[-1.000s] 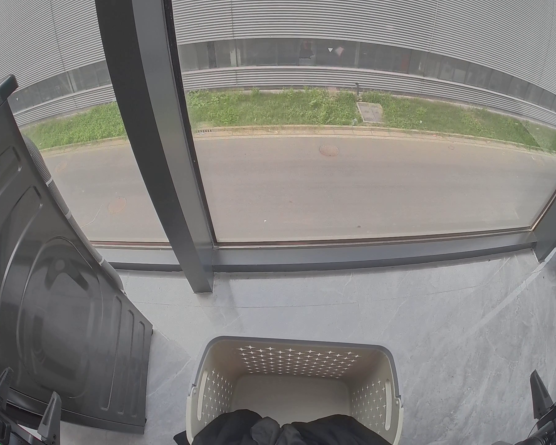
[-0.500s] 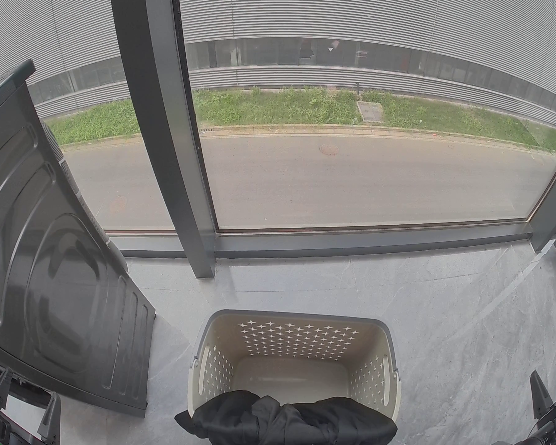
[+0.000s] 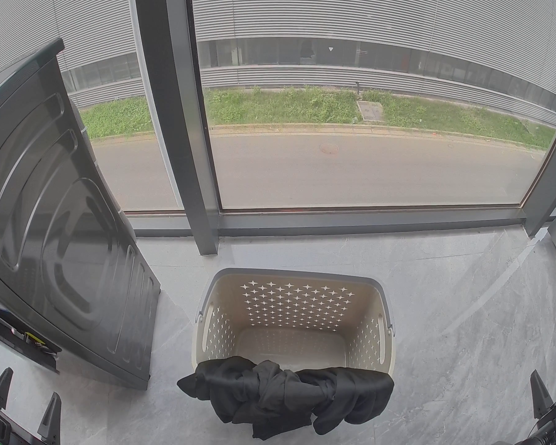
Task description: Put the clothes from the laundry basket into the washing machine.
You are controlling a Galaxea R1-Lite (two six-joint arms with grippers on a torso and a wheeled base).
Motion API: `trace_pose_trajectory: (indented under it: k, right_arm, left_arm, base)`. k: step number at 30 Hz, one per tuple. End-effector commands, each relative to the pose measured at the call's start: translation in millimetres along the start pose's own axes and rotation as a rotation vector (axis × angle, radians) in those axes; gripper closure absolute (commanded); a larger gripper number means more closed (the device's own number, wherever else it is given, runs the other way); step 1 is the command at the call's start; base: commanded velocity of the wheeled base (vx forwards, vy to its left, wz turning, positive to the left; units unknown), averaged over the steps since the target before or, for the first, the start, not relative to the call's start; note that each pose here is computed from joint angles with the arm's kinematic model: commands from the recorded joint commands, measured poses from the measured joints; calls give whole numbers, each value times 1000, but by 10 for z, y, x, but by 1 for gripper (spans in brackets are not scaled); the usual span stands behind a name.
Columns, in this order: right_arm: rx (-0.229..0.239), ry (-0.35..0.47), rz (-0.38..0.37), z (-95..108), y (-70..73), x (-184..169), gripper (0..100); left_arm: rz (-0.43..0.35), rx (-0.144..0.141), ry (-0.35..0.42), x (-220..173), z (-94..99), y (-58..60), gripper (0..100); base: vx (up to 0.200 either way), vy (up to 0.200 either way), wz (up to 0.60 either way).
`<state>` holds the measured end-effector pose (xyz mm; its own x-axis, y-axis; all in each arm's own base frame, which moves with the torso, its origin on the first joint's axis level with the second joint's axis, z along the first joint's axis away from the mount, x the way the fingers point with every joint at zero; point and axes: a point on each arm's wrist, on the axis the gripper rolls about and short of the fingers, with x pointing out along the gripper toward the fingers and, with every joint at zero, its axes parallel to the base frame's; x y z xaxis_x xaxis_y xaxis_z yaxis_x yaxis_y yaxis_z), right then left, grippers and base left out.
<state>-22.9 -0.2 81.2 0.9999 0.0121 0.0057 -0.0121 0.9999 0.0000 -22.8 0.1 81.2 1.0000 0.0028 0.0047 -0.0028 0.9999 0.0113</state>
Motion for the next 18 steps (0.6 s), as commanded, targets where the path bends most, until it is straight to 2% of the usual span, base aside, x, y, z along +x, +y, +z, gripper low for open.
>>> trace_pose_trajectory:
  k: [1,7,18]
  right_arm:
    - [0,1,0,-52,0,0,0]
    - [0,1,0,-52,0,0,0]
    - [0,1,0,-52,0,0,0]
  left_arm:
    - [0,-1,-1,-1,-48,0,0]
    - [-7,-11,-1,-1,-48,-1,0]
    - [-7,-13,-3,-2,-43,-1,0]
  base:
    - [0,0,0]
    - [0,0,0]
    - [0,200,0]
